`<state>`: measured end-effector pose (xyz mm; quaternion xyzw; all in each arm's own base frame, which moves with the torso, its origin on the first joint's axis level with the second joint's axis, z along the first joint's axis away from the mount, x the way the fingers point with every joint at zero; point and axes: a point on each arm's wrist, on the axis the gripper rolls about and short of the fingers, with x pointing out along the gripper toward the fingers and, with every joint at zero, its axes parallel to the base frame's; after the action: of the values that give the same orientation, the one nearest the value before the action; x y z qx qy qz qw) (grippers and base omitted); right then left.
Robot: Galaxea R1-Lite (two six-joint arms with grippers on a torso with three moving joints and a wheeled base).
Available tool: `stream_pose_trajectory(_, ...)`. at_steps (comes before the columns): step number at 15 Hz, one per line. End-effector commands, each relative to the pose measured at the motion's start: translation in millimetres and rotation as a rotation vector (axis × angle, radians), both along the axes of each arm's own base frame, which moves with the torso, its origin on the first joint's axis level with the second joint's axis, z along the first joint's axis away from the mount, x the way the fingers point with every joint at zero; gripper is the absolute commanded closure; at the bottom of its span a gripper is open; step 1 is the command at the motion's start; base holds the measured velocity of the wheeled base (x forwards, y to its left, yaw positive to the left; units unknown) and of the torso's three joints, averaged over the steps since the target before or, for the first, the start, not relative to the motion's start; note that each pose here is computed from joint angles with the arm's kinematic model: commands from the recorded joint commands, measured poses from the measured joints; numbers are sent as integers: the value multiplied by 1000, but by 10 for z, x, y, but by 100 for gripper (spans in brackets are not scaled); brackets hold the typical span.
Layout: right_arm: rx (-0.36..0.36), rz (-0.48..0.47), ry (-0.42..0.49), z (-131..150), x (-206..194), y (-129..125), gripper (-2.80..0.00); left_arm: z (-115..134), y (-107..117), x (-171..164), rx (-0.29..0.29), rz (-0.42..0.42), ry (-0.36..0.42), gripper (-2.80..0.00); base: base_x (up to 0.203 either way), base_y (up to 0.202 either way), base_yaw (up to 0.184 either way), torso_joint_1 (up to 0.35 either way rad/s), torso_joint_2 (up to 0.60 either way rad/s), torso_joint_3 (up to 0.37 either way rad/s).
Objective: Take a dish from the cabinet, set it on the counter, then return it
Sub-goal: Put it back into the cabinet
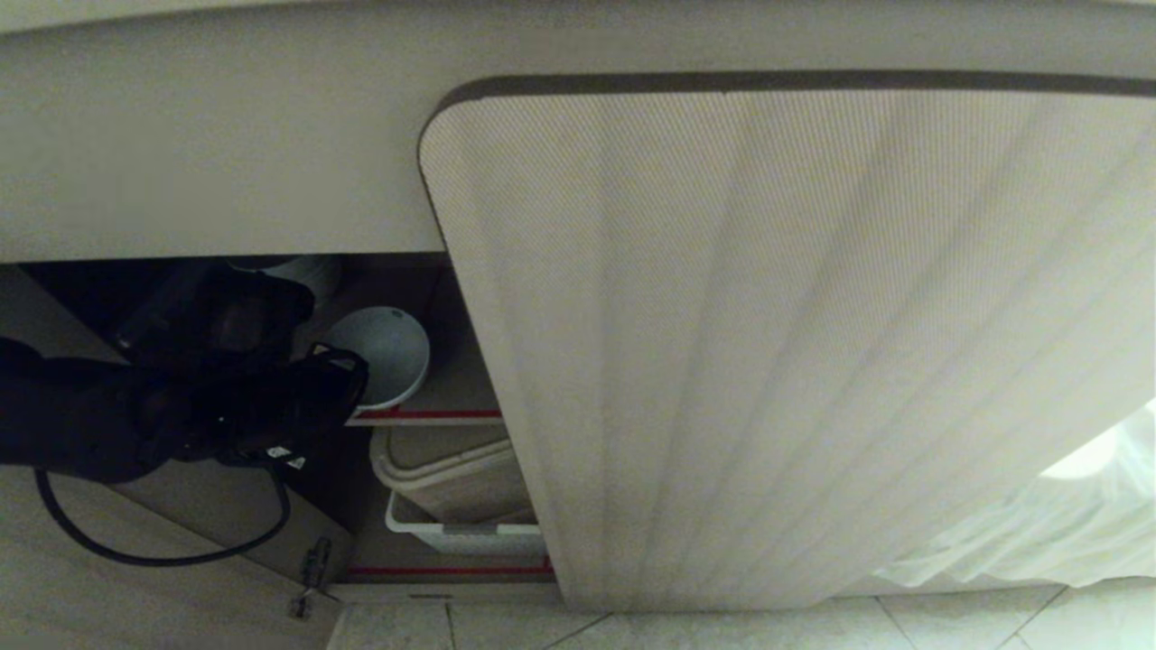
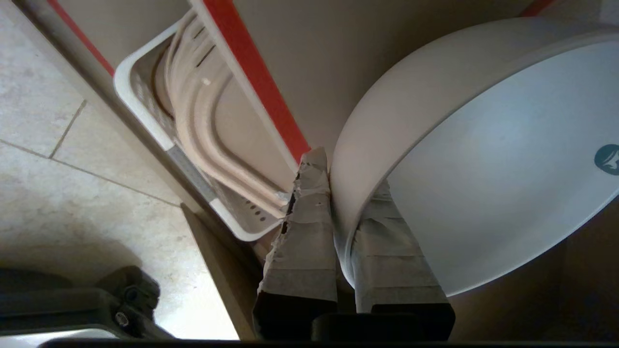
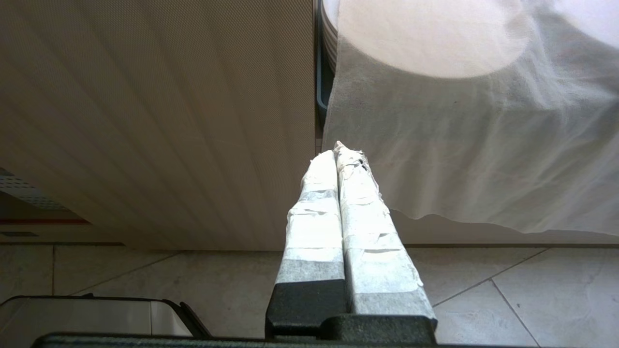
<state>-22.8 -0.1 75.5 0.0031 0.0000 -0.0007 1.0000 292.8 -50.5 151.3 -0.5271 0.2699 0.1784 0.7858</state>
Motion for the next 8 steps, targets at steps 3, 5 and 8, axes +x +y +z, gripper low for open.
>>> stream_pose_trajectory(3,0,0,0,0,0,0,0,18,-1,13,-8,4,-20,0,0,0,0,0,0,0)
stream_pose_trajectory(5,0,0,0,0,0,0,0,9,-3,23,-6,5,-19,0,0,0,0,0,0,0)
stream_pose_trajectory(8,0,0,0,0,0,0,0,8,-3,22,-7,6,-18,0,0,0,0,0,0,0)
